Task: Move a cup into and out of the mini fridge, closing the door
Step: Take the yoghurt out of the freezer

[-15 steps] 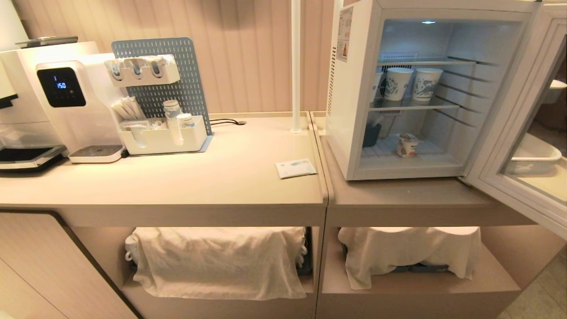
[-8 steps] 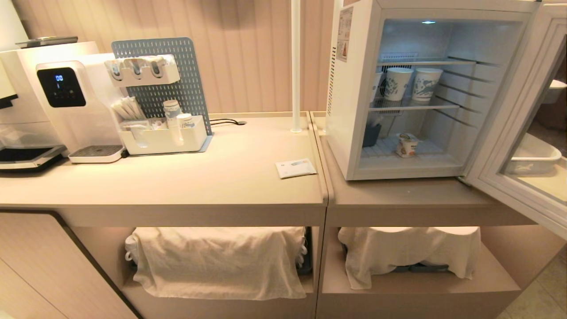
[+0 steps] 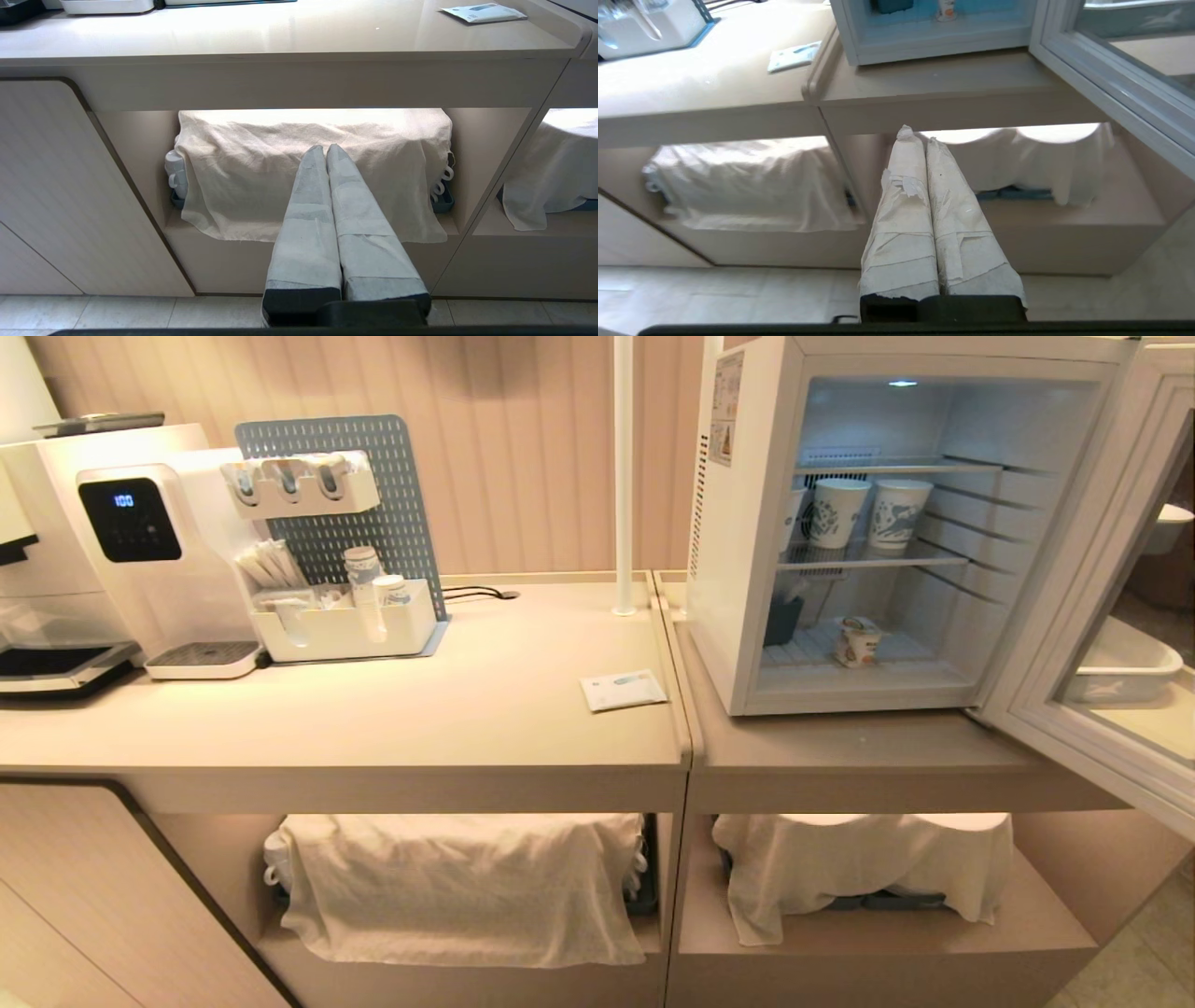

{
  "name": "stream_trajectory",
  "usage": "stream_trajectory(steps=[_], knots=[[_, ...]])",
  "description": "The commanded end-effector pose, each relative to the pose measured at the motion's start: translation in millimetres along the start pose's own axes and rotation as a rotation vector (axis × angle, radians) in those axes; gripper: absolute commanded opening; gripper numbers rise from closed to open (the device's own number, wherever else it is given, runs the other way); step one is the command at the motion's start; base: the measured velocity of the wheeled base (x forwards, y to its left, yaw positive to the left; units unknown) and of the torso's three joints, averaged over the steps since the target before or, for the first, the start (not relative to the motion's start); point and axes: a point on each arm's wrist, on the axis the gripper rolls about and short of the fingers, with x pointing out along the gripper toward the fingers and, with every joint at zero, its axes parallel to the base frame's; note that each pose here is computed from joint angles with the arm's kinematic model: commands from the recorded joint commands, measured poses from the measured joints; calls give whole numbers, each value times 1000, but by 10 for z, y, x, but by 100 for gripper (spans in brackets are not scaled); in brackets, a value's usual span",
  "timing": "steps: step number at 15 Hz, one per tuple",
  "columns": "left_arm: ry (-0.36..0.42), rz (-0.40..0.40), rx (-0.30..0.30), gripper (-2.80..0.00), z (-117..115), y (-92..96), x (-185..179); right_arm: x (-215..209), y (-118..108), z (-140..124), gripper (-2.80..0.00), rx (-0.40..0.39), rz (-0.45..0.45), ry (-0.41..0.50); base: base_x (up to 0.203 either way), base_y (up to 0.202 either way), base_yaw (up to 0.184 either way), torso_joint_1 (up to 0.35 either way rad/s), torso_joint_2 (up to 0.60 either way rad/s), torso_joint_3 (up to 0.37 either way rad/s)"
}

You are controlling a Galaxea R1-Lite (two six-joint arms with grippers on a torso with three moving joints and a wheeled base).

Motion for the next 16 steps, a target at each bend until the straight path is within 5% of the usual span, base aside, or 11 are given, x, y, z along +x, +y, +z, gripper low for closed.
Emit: stream_trajectory(steps=[1, 5, 8, 11, 16], knots=[[1, 0, 0, -280, 0, 0, 1, 412, 3, 414, -280, 54, -8, 133, 0, 0, 0, 0, 0, 0], [2, 0, 0, -280, 0, 0, 1, 982, 12, 875, -280, 175, -8, 262, 0, 0, 0, 0, 0, 0], [2, 0, 0, -280, 0, 0, 1, 1302, 68, 1089, -280, 208, 152, 324, 0, 0, 0, 0, 0, 0], [2, 0, 0, -280, 0, 0, 1, 1562, 94, 1092, -280, 216, 229, 395, 0, 0, 0, 0, 0, 0], [2, 0, 0, -280, 0, 0, 1, 1937, 42, 943, -280, 153, 206, 531, 0, 0, 0, 0, 0, 0]])
